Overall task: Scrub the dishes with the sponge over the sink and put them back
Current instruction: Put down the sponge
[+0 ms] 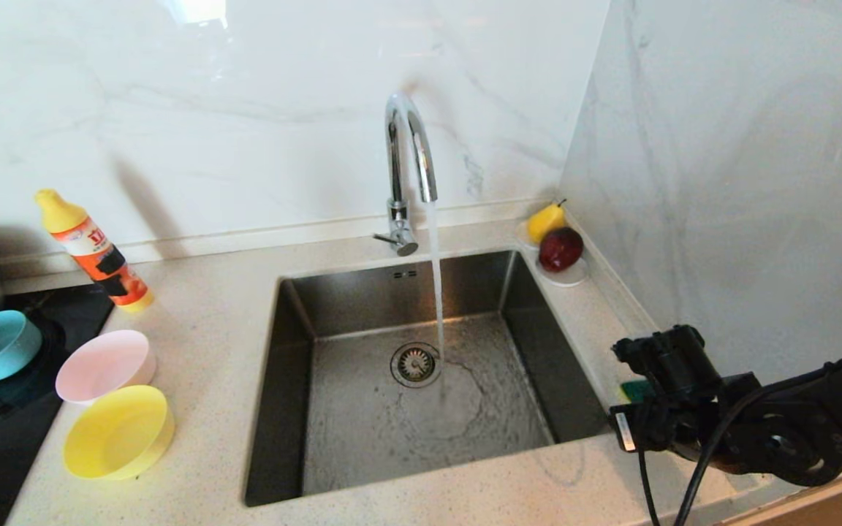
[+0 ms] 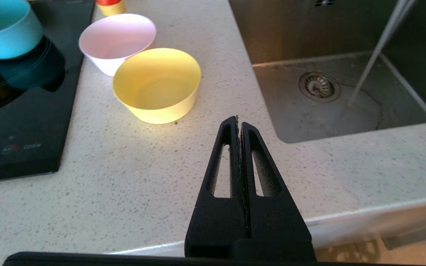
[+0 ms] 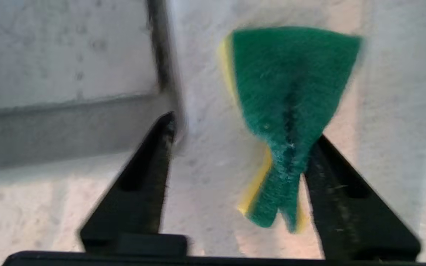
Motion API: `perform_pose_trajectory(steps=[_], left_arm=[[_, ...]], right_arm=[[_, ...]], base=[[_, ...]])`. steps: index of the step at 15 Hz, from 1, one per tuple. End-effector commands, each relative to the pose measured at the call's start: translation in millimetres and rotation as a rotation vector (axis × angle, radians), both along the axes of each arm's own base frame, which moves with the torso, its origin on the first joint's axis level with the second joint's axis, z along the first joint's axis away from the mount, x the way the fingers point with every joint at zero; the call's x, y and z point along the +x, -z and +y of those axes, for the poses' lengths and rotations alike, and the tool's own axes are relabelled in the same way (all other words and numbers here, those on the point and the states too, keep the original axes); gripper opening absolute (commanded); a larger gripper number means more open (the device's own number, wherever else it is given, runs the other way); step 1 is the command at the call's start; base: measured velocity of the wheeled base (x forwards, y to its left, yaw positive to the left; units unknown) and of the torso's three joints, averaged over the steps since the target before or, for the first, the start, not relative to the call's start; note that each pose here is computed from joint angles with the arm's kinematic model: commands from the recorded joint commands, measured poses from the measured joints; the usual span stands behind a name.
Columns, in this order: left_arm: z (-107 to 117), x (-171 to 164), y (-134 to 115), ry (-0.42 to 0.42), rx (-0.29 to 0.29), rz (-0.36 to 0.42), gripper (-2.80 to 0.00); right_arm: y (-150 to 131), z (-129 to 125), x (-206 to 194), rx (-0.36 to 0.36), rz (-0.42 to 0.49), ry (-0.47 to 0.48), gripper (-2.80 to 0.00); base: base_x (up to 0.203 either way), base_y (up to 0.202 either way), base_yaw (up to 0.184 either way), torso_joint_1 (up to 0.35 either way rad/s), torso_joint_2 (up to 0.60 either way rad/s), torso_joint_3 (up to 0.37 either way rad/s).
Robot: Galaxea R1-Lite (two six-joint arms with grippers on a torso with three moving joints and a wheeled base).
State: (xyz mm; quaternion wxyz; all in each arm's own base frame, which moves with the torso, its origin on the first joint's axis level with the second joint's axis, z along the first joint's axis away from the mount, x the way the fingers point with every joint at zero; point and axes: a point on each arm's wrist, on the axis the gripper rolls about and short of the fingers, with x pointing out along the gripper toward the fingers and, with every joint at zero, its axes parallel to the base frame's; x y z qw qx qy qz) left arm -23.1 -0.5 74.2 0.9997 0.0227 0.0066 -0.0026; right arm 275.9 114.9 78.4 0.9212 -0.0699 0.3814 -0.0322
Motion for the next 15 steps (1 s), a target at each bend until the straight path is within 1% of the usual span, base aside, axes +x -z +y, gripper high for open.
perform_pose_trajectory(steps=[1, 5, 9, 12, 15], left_arm=[[0.0, 0.0, 0.0, 0.0, 0.0, 0.0, -2.8], [0.0, 0.0, 0.0, 0.001, 0.0, 0.0, -2.8], [0.0, 0.0, 0.0, 0.0, 0.0, 0.0, -2.8], [0.0, 0.0, 0.0, 0.0, 0.0, 0.0, -2.8], [0.0, 0.0, 0.0, 0.0, 0.0, 0.0, -2.8]], right_arm=[[-0.8, 0.5, -0.6, 0.004, -0.004, -0.002, 0.0], [-6.1, 2.2, 0.1, 0.026, -0.027, 0.01, 0.0], [-18.1, 4.7, -4.1, 0.042, -0.064, -0.003, 0.0], [-15.1, 4.0, -5.9, 0.044, -0.05, 0.001, 0.0], [-16.4, 7.0, -5.8, 0.065, -0.058, 0.011, 0.0]], base=[[0.0, 0.0, 0.0, 0.0, 0.0, 0.0], [0.0, 0.0, 0.0, 0.0, 0.0, 0.0], [0.0, 0.0, 0.0, 0.0, 0.0, 0.0], [0.0, 0.0, 0.0, 0.0, 0.0, 0.0], [0.0, 0.0, 0.0, 0.0, 0.0, 0.0]])
